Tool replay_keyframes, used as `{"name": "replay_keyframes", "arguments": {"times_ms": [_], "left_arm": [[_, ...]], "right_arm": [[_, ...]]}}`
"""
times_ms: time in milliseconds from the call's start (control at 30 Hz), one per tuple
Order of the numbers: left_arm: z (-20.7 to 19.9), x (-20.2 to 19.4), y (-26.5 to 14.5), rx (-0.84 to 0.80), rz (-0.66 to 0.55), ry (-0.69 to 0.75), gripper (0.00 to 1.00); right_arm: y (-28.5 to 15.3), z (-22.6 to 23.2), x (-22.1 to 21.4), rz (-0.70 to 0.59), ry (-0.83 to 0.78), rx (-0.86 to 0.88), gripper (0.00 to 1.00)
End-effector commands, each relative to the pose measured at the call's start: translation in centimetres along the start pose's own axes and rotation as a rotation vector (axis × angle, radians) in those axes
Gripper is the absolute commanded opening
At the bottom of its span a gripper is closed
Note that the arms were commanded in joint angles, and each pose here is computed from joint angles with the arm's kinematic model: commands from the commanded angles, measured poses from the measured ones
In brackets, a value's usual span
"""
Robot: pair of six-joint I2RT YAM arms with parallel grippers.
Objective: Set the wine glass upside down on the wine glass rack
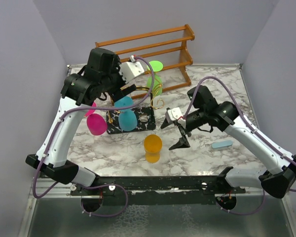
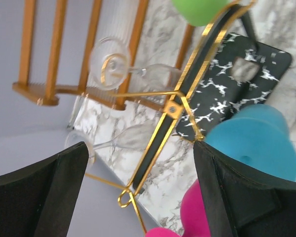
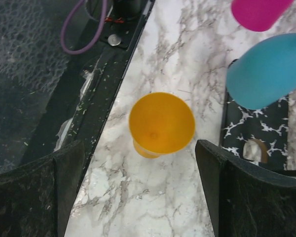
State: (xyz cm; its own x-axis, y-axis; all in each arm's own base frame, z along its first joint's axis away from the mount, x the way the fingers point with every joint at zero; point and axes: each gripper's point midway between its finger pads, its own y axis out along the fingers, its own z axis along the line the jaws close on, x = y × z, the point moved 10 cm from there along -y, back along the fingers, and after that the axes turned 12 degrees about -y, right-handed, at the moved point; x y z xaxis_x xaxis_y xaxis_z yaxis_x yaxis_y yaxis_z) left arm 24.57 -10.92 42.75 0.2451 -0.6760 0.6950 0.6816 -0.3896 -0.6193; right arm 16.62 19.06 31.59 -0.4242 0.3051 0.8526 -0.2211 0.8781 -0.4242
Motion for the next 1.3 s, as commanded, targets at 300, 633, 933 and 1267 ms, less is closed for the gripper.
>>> {"name": "replay_keyframes", "arguments": {"times_ms": [300, 633, 933, 1267], "left_arm": [[5.3, -0.1, -2.6, 0.336, -0.066, -0.188, 0.92], [5.1, -0.3, -2.1, 0.306, -0.065, -0.179, 0.92], [4.9, -0.3, -2.1, 0.281, -0.077, -0.173, 0.92], [4.8, -0.4, -2.1, 0.278, -0.075, -0.158, 0.92]], "right_arm": [[5.5, 1.5, -2.2, 0.176, -0.063, 0.097, 0.87], [8.1, 1.2, -2.7, 0.257, -0.070, 0.161, 0.79], [10.0, 1.5, -3.2, 0.338, -0.080, 0.222, 0.62], [10.4, 1.9, -3.4, 0.351, -0.074, 0.270, 0.39]]}}
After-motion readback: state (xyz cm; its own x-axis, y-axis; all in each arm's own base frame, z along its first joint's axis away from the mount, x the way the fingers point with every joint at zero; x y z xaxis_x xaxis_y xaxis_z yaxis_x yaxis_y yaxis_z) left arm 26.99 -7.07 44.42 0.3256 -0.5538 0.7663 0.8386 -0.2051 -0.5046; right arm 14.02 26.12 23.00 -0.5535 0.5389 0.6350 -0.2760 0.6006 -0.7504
